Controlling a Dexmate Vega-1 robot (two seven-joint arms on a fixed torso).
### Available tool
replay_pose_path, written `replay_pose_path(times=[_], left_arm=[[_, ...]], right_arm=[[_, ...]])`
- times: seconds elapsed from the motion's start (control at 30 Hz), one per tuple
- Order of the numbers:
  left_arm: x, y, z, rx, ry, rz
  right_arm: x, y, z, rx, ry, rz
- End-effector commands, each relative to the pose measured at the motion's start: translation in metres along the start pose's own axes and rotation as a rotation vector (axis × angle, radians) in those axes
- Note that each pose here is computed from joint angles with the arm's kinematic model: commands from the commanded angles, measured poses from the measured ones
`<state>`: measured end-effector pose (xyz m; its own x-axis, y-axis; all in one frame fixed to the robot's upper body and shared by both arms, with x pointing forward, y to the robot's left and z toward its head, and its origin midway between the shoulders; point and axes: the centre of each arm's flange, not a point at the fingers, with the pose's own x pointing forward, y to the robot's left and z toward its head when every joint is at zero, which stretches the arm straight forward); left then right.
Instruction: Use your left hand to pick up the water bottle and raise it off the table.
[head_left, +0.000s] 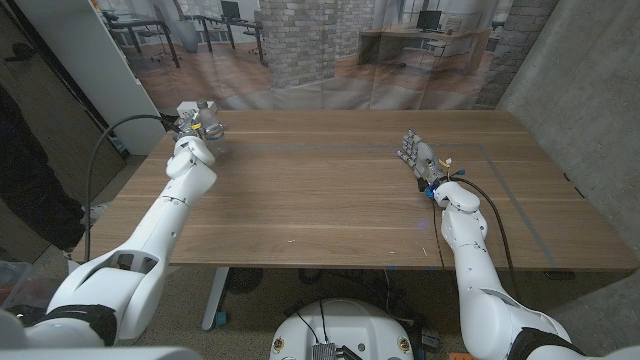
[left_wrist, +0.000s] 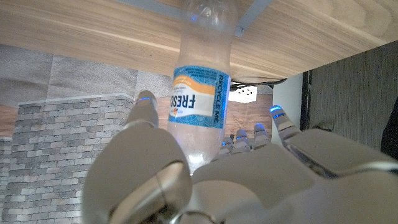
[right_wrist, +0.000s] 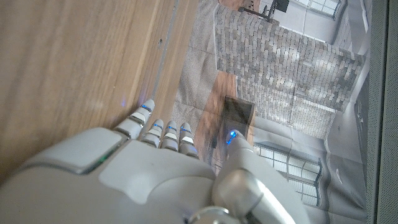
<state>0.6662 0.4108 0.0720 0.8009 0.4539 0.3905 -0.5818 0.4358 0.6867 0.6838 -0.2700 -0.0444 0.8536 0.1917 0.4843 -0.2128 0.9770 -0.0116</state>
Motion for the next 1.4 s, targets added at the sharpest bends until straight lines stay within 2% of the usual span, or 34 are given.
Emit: replay_pose_path(times=[0.03, 0.43, 0.9, 1.4], left_arm=[[0.008, -0.015, 0.001, -0.031, -0.042, 0.046], [0.004, -0.021, 0.0, -0.117, -0.082, 0.228], [0.001, -0.021, -0.005, -0.224, -0.077, 0.303], [-0.002, -0.018, -0.002, -0.292, -0.087, 0.331]], right_arm=[[-0.001, -0.003, 0.001, -0.005, 0.005, -0.013], [0.003, -0.004, 0.001, -0.008, 0.011, -0.011], [0.008, -0.005, 0.003, -0.012, 0.01, -0.006], [0.01, -0.006, 0.002, -0.009, 0.009, -0.008]])
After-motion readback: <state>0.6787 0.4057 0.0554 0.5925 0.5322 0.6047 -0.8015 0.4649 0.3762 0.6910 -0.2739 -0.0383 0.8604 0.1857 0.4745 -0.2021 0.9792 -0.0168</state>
